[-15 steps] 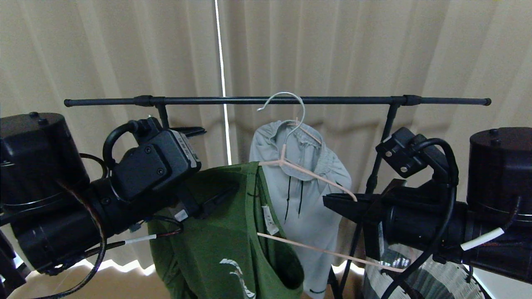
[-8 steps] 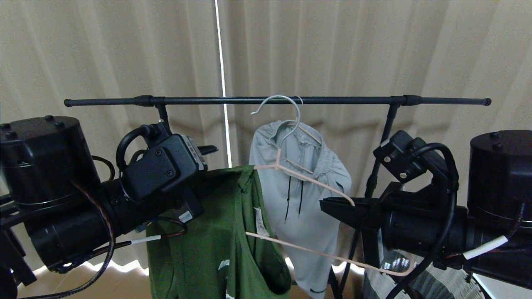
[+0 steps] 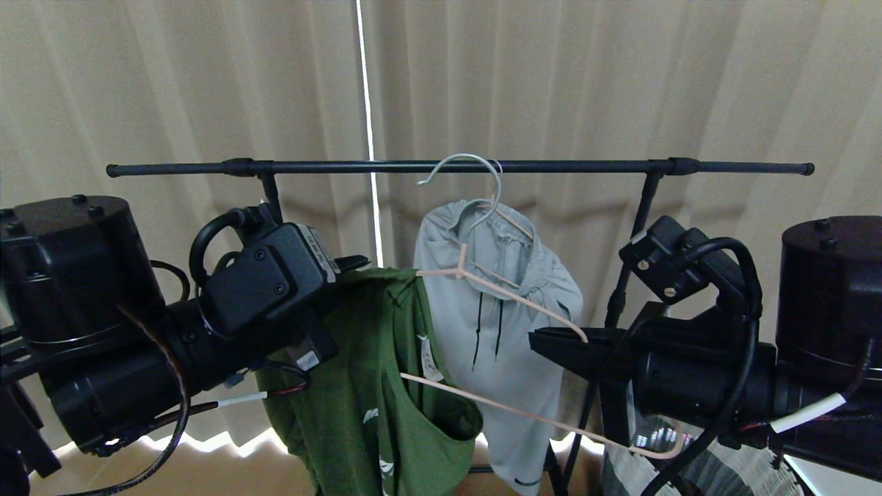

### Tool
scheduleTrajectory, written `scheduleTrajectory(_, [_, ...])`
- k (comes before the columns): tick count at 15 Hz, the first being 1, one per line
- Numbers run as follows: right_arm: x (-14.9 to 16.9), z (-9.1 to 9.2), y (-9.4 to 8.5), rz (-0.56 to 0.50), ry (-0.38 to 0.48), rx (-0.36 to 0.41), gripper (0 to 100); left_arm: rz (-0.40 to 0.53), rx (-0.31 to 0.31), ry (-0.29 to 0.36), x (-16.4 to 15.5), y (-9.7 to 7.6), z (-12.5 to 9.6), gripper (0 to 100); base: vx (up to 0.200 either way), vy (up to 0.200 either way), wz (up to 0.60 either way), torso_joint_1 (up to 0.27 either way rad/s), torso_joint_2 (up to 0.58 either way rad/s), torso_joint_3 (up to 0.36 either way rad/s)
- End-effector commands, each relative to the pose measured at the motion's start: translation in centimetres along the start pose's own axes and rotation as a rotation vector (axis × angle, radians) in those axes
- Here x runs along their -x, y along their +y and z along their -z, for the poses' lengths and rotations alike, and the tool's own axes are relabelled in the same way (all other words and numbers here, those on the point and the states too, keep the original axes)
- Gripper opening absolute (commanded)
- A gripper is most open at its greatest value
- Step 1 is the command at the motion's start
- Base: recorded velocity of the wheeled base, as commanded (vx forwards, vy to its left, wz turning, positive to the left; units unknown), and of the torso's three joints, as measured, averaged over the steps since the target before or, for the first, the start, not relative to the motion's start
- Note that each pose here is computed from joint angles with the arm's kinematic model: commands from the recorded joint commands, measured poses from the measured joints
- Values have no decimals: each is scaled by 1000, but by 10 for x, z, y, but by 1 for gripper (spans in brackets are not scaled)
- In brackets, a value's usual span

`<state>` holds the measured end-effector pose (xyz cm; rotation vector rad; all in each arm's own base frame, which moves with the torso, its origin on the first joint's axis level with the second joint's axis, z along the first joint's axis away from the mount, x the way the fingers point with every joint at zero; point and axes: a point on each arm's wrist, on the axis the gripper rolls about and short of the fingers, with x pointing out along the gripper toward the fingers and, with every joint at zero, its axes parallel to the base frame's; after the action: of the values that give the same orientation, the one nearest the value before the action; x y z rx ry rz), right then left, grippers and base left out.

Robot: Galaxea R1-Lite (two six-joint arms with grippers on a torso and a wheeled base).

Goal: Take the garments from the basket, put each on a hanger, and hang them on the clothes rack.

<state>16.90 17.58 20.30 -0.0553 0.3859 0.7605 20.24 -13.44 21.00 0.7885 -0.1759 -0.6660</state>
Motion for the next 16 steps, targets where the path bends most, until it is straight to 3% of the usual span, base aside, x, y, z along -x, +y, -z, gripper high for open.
scheduleTrajectory(1, [0, 2, 0, 3, 10, 5, 100, -17, -4, -12, 0, -1, 1, 0, 0, 0, 0, 0, 0, 0])
scheduleTrajectory(4, [0, 1, 0, 11, 0, 1, 100, -57, -1, 11, 1, -1, 3, 0, 0, 0, 0, 0, 0, 0])
scheduleTrajectory(5, [4, 3, -1, 14, -2, 0, 100, -133, 16, 84, 2, 4, 7, 0, 0, 0, 0, 0, 0, 0])
scheduleTrajectory(9, [22, 20, -3, 20, 21, 3, 100, -293, 92, 214, 3, 12, 12, 0, 0, 0, 0, 0, 0, 0])
scheduleTrajectory(11, [24, 27, -4, 22, 40, 13, 100, -337, 119, 218, 1, 18, 8, 0, 0, 0, 0, 0, 0, 0])
scheduleTrajectory(16, [15, 44, 5, -23, 91, 24, 100, -410, 198, 128, -6, 39, -12, 0, 0, 0, 0, 0, 0, 0])
